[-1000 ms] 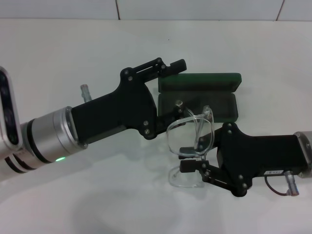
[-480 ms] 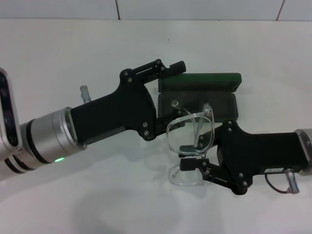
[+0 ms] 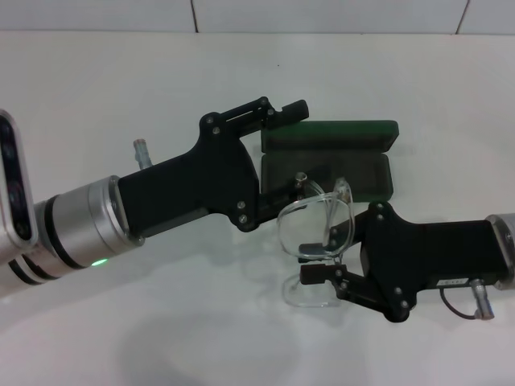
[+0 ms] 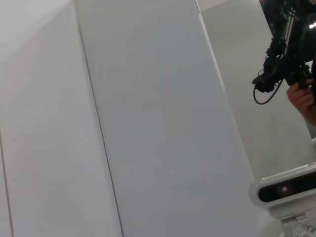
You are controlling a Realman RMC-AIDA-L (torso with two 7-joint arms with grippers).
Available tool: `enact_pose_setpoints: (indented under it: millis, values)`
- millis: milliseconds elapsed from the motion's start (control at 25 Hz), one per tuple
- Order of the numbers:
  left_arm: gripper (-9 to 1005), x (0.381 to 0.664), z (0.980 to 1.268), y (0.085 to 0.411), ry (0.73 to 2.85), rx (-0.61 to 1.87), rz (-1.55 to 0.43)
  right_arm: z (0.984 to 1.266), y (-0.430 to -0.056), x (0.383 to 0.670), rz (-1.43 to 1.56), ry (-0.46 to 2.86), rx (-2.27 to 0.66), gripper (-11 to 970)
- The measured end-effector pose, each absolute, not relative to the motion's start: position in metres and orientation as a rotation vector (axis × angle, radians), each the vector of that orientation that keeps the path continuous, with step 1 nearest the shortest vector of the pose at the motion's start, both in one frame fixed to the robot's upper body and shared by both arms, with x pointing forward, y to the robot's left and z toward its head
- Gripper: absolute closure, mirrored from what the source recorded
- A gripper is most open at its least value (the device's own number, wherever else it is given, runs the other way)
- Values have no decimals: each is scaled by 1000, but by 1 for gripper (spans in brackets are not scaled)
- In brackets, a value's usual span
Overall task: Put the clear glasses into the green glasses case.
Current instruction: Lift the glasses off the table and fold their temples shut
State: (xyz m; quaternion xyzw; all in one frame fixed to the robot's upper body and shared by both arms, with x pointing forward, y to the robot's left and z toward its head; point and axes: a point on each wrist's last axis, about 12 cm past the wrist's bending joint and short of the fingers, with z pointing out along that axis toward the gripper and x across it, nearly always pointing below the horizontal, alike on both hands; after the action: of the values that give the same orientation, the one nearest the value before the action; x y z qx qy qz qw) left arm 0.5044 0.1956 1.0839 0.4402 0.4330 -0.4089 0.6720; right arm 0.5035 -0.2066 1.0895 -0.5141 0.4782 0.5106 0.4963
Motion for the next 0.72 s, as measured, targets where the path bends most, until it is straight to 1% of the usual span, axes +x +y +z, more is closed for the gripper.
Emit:
enact_pose_setpoints:
  millis: [440, 720]
  values:
    - [377, 504, 1083, 198, 983, 978, -908, 1090, -207, 504, 1236, 1167, -1305, 774]
    - [378, 507, 1080, 199, 1016, 972, -887, 1095, -207, 500, 1255, 1117, -1319, 770]
